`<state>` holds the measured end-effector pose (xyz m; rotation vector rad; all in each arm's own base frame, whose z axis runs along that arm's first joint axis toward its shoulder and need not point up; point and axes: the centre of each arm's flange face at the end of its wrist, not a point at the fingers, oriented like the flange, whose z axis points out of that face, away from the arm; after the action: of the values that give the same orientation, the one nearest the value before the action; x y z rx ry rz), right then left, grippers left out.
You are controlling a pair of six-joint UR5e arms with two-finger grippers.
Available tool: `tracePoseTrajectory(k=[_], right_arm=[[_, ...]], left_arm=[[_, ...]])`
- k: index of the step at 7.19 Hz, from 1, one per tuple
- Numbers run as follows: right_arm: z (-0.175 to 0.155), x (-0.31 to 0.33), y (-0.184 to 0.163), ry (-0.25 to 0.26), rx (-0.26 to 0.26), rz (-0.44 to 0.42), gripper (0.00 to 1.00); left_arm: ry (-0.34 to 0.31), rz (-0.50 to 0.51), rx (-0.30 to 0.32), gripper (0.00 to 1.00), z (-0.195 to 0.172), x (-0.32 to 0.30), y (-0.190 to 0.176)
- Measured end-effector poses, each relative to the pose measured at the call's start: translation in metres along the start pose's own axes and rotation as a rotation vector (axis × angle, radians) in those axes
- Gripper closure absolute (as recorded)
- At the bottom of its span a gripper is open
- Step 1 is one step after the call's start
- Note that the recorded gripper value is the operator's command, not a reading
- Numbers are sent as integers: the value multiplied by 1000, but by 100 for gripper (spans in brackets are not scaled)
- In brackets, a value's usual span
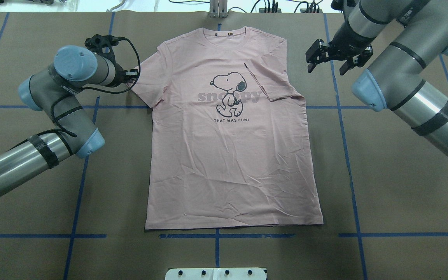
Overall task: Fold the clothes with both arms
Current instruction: 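Grasp the other sleeve with the left gripper and fold it inward over the body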
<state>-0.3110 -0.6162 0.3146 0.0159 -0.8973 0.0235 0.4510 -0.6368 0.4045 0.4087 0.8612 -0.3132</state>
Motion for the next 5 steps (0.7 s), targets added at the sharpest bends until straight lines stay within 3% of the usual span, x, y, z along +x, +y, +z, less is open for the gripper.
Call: tracePoseTrajectory(k=[3,5], right_arm=[[5,8,3,6,-3,4,0],[7,11,4,8,-6,5,0]], left_arm=[[35,-42,12,100,-32,62,-28],[80,-135,6,100,-58,135,-36]])
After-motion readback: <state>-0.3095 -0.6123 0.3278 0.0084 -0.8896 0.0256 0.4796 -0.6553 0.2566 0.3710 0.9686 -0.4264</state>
